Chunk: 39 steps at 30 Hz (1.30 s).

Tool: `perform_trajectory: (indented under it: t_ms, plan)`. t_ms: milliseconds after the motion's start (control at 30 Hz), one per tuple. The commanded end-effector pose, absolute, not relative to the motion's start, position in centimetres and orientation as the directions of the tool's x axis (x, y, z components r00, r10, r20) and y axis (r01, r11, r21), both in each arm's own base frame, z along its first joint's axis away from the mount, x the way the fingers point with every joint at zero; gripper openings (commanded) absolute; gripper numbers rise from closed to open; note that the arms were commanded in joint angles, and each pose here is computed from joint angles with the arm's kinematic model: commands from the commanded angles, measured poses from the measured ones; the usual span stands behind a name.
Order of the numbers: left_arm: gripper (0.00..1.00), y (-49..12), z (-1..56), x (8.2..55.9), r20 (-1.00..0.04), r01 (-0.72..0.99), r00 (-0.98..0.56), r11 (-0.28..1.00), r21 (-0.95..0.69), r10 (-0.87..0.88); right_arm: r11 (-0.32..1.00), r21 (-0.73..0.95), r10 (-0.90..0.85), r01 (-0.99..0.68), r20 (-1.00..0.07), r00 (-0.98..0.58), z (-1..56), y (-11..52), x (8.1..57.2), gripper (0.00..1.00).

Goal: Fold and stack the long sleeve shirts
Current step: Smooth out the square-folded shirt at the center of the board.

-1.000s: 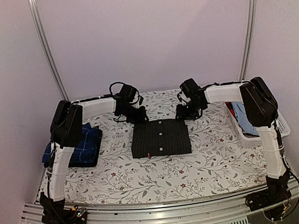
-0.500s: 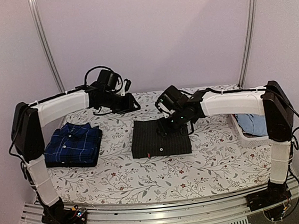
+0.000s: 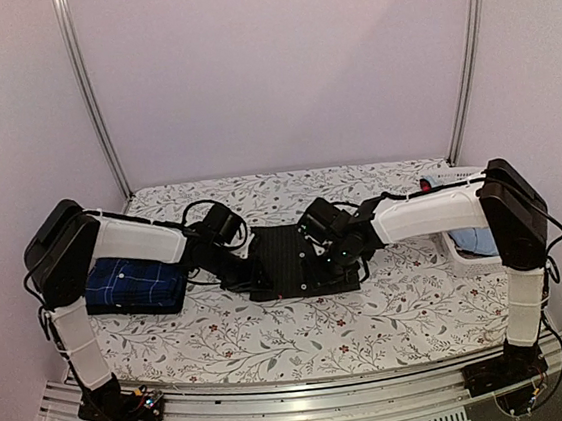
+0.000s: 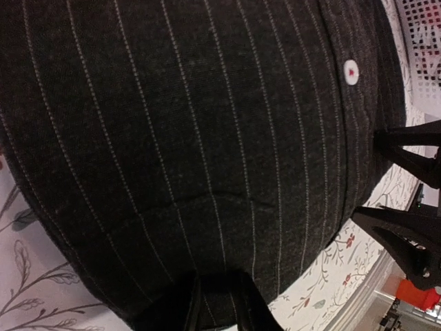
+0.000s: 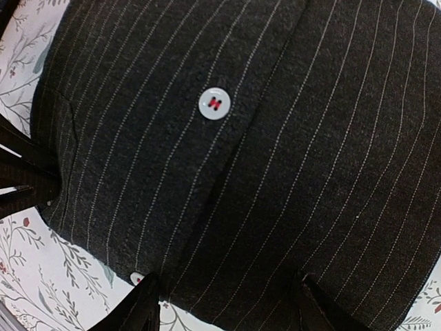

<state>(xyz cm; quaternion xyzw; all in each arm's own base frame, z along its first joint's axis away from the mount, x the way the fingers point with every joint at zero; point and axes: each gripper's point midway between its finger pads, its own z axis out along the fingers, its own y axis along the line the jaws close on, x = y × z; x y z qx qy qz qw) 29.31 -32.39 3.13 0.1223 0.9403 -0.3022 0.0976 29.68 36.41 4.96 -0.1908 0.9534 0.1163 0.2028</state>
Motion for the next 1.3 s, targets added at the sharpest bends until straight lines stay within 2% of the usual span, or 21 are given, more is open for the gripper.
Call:
perform_trajectory:
  t_ms: [0, 133, 367, 533, 933, 1067, 1267]
  plan:
    - [0.18, -32.5, 1.0, 28.5, -0.228, 0.265, -0.960, 0.801, -0.536, 0.165, 0.920, 0.112, -0.312, -0.377, -0.373, -0.874, 2.1, 35.3, 28.6, 0.63]
    - [0.18, -32.1, 1.5, 28.5, -0.234, 0.265, -0.959, 0.810, -0.523, 0.162, 0.925, 0.101, -0.301, -0.366, -0.395, -0.868, 3.5, 35.0, 28.9, 0.66]
    - [0.20, -32.4, 5.9, 28.9, -0.297, 0.293, -0.944, 0.779, -0.554, 0.144, 0.921, 0.130, -0.255, -0.368, -0.513, -0.820, 9.6, 36.7, 31.2, 0.69]
    - [0.23, -31.6, 8.4, 30.0, -0.340, 0.286, -0.936, 0.753, -0.593, 0.088, 0.929, 0.094, -0.260, -0.358, -0.522, -0.812, 8.8, 37.4, 32.7, 0.71]
    - [0.29, -29.0, 6.0, 32.8, -0.306, 0.198, -0.952, 0.784, -0.588, 0.011, 0.940, 0.041, -0.294, -0.339, -0.408, -0.864, 0.8, 36.9, 33.8, 0.71]
    - [0.34, -29.0, 5.1, 33.2, -0.293, 0.187, -0.956, 0.787, -0.588, 0.008, 0.936, 0.066, -0.286, -0.345, -0.429, -0.857, 2.3, 37.1, 33.7, 0.72]
    - [0.41, -28.4, 3.6, 34.4, -0.284, 0.157, -0.959, 0.822, -0.547, -0.006, 0.928, 0.125, -0.242, -0.350, -0.510, -0.825, 7.8, 37.4, 34.1, 0.77]
